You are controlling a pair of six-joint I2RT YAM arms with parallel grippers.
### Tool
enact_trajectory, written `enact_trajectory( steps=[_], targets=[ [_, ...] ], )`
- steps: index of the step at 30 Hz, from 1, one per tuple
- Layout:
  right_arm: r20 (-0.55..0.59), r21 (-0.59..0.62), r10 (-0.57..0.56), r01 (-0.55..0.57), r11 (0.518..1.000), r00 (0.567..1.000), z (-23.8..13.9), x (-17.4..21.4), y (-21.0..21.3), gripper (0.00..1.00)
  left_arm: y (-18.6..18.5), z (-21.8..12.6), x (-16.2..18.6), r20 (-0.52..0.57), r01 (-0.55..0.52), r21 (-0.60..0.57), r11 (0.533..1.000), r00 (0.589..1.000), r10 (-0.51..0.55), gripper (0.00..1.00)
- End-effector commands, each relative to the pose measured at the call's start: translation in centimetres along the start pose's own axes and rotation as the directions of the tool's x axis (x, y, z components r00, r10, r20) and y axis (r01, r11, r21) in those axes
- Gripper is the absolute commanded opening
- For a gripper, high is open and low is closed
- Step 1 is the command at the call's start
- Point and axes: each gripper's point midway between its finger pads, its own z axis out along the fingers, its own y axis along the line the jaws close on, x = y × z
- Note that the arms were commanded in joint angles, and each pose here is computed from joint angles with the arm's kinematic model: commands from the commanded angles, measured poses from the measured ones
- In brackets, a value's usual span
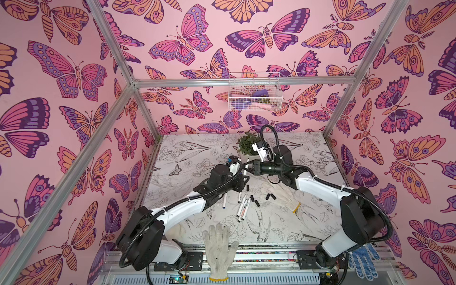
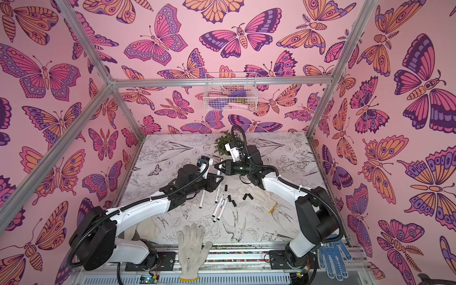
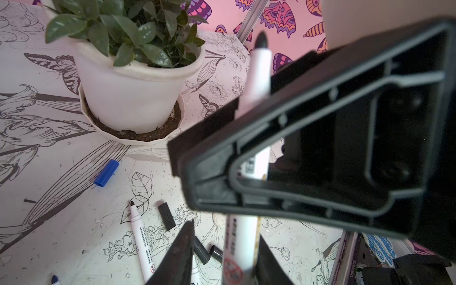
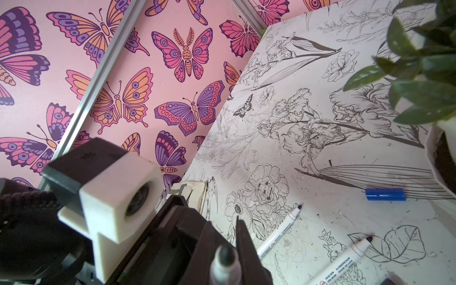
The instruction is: Insert the pens into the pen caps
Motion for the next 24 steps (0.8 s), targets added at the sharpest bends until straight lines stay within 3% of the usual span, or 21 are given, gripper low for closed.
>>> enact_trajectory(
  steps=[1, 5, 8, 12, 14, 18, 21, 24],
  targets=[
    [0.018, -0.016, -0.032, 0.032, 0.999, 0.999, -0.2, -0.8, 1.2, 0.0, -0.4, 0.3, -0.6, 0.017, -0.002, 0.017, 1.0, 1.0, 0.001, 0.24],
    [0.01, 0.0, -0.031, 0.031, 1.0, 0.999, -0.2, -0.5, 0.8, 0.0, -0.9, 0.3, -0.7, 0.022, 0.007, 0.04, 0.999, 1.0, -0.008, 0.03],
    [0.011, 0.016, -0.037, 0.037, 0.999, 0.999, -0.4, -0.5, 0.6, 0.03, -0.5, 0.1, -0.9, 0.036, 0.02, 0.019, 1.0, 0.999, -0.02, 0.0],
    [0.089, 0.099, -0.056, 0.047, 0.994, 0.994, -2.4, -2.4, 0.4, 0.53, 3.4, -0.6, -0.5, 0.083, 0.12, -0.171, 0.978, 0.991, -0.107, 0.0],
    [0.162, 0.142, -0.037, 0.014, 0.99, 0.986, -4.2, -3.9, -0.1, 0.62, 5.1, -1.0, 0.4, 0.072, 0.148, -0.249, 0.957, 0.988, -0.134, 0.0],
    [0.28, 0.327, -0.041, -0.055, 0.943, 0.959, -7.8, -5.2, -2.9, 0.64, 9.0, -2.7, 2.4, 0.083, 0.21, -0.414, 0.886, 0.978, -0.192, 0.0],
    [0.193, 0.464, -0.039, -0.056, 0.884, 0.98, -8.7, -2.8, -5.3, 0.6, 10.4, -3.5, 3.5, 0.11, 0.256, -0.454, 0.853, 0.967, -0.232, 0.0],
    [0.042, 0.516, 0.001, -0.022, 0.856, 0.999, -8.3, 1.0, -6.4, 0.57, 10.5, -3.5, 4.0, 0.095, 0.252, -0.453, 0.855, 0.967, -0.235, 0.0]
  ],
)
